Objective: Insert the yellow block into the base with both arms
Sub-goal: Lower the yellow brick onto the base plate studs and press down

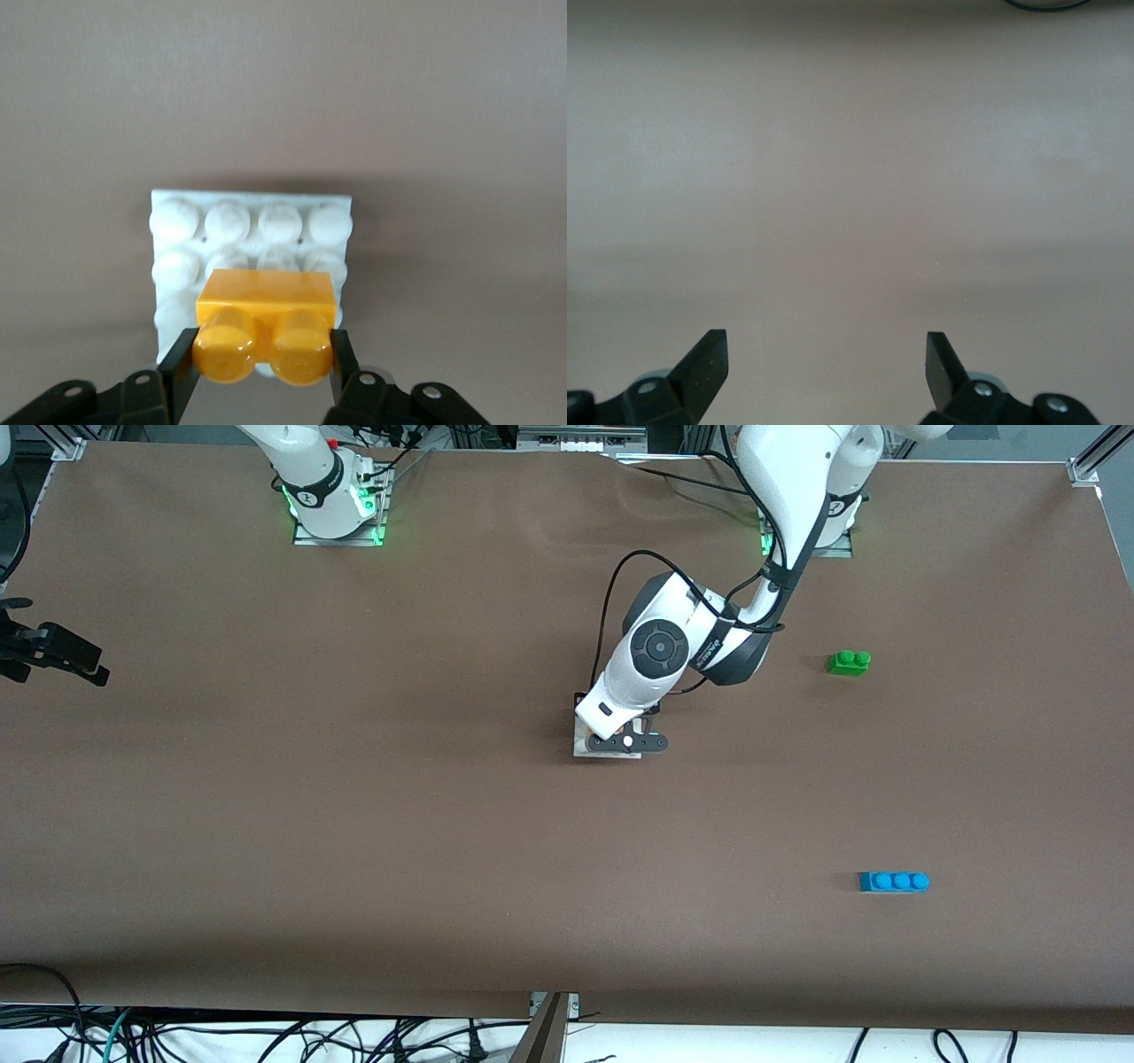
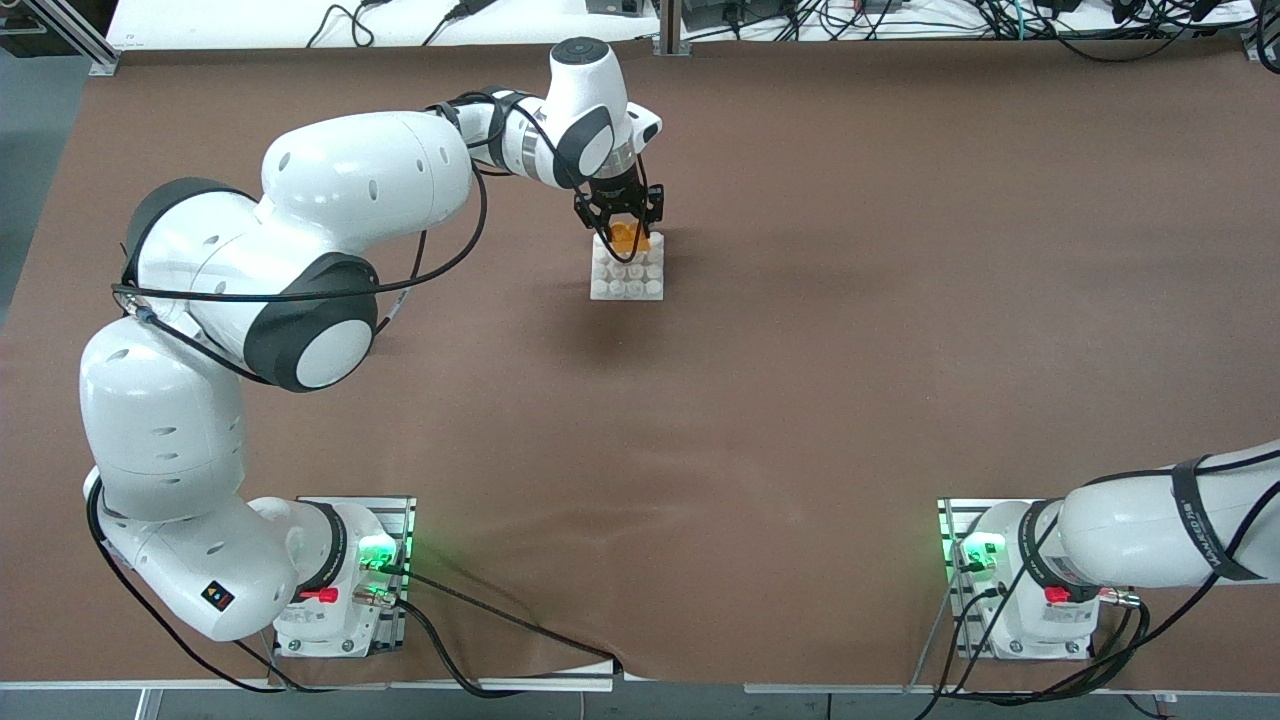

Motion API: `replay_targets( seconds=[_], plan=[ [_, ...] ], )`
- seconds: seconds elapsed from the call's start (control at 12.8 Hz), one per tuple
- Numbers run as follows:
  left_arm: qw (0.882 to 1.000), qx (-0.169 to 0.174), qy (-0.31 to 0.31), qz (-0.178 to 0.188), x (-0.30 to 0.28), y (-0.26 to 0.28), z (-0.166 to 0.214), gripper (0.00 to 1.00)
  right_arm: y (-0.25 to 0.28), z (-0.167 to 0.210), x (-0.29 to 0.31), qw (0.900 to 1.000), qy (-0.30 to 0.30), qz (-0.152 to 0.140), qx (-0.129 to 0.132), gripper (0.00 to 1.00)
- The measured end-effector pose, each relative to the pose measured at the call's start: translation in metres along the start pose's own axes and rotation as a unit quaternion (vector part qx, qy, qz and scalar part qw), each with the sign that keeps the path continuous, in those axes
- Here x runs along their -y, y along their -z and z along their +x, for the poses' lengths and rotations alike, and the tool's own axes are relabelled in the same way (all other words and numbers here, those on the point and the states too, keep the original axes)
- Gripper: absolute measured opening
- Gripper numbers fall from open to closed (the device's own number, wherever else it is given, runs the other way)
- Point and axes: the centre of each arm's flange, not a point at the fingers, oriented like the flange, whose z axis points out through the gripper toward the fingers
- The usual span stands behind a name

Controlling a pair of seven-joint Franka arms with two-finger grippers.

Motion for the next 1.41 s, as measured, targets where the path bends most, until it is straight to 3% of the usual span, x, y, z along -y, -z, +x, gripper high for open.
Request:
replay_targets(
  seconds=[0.7,1.41],
  plan=[
    [0.998,0.021,-0.026,0.047,0.0,-0.02,-0.018,0.63,0.0,0.0,0.0,1.0,0.0,0.0,0.0,1.0],
    [0.998,0.022,-0.007,0.052,-0.002,-0.029,-0.018,0.63,0.0,0.0,0.0,1.0,0.0,0.0,0.0,1.0]
  ],
)
